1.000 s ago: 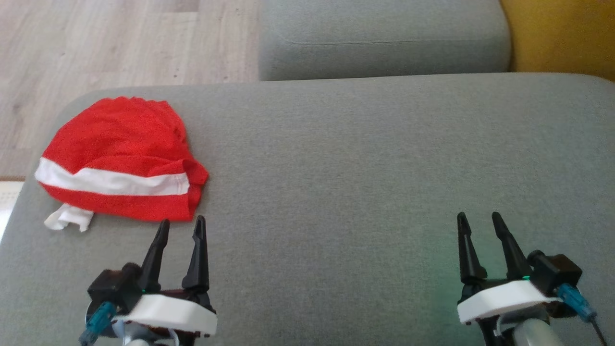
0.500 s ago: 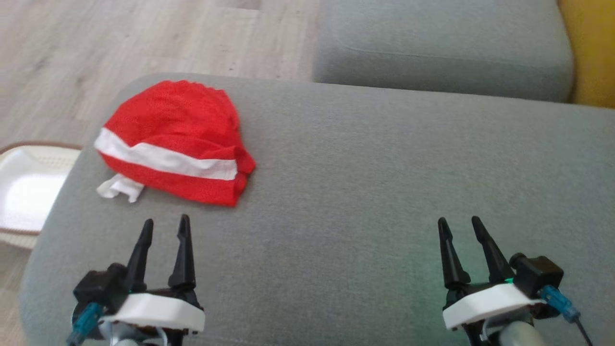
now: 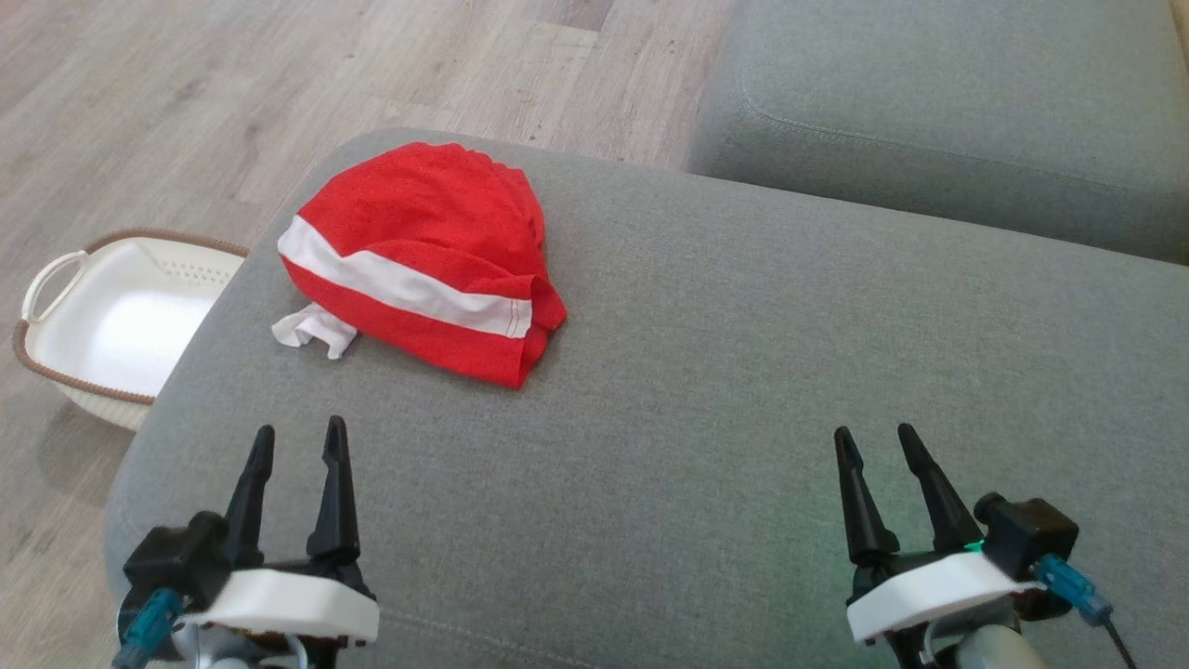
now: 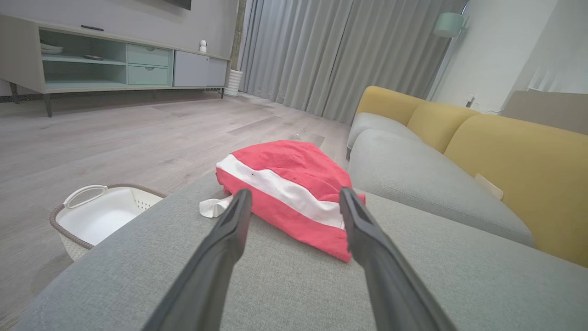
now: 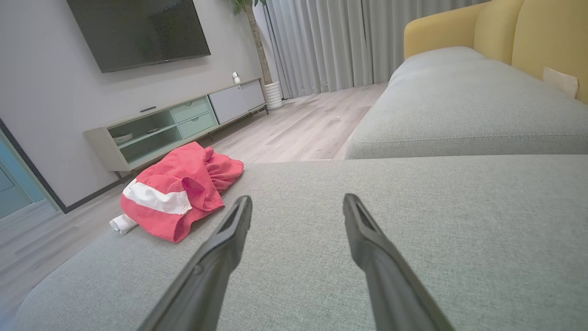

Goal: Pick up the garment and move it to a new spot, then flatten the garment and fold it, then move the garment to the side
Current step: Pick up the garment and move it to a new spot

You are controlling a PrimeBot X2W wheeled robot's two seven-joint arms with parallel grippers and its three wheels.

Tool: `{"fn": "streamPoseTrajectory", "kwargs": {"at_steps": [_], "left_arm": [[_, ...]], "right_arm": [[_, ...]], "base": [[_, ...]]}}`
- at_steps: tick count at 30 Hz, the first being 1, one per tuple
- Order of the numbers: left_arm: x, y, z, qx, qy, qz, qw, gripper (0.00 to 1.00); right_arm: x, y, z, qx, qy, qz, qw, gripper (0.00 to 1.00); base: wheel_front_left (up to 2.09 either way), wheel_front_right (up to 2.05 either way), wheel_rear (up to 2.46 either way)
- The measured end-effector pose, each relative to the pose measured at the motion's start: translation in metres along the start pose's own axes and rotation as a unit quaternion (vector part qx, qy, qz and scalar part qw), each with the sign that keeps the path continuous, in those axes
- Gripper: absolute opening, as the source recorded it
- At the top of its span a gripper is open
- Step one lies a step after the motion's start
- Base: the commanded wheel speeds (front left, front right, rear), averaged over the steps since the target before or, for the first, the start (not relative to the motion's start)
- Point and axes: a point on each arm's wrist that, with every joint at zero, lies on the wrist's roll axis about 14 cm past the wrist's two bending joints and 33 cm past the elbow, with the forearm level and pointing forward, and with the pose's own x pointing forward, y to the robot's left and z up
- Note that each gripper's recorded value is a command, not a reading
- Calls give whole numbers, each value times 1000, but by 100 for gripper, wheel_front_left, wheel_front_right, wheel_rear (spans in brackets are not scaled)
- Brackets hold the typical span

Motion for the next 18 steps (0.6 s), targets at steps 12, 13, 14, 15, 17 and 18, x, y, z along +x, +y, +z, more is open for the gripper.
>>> {"fn": "streamPoseTrajectory", "kwargs": {"at_steps": [12,13,14,15,17,18], "left_arm": [[11,-1,-21,23,36,-12,999,100],[15,-4,-26,28,45,-18,998,100],[20,-7,-30,33,51,-26,998,100],[28,-11,-34,38,57,-35,997,100],[45,-24,-41,47,66,-59,995,100],[54,-31,-44,53,70,-72,993,100]], "right_arm": [[-1,-13,-14,12,17,-16,1000,100],[-1,-17,-16,12,20,-22,1000,100],[-1,-21,-18,13,22,-26,999,100],[0,-25,-20,13,25,-31,999,100],[3,-33,-22,12,26,-40,999,100],[5,-37,-21,11,25,-45,999,100]], "base": [[0,0,0],[0,0,0],[0,0,0],[0,0,0],[0,0,0],[0,0,0]]}}
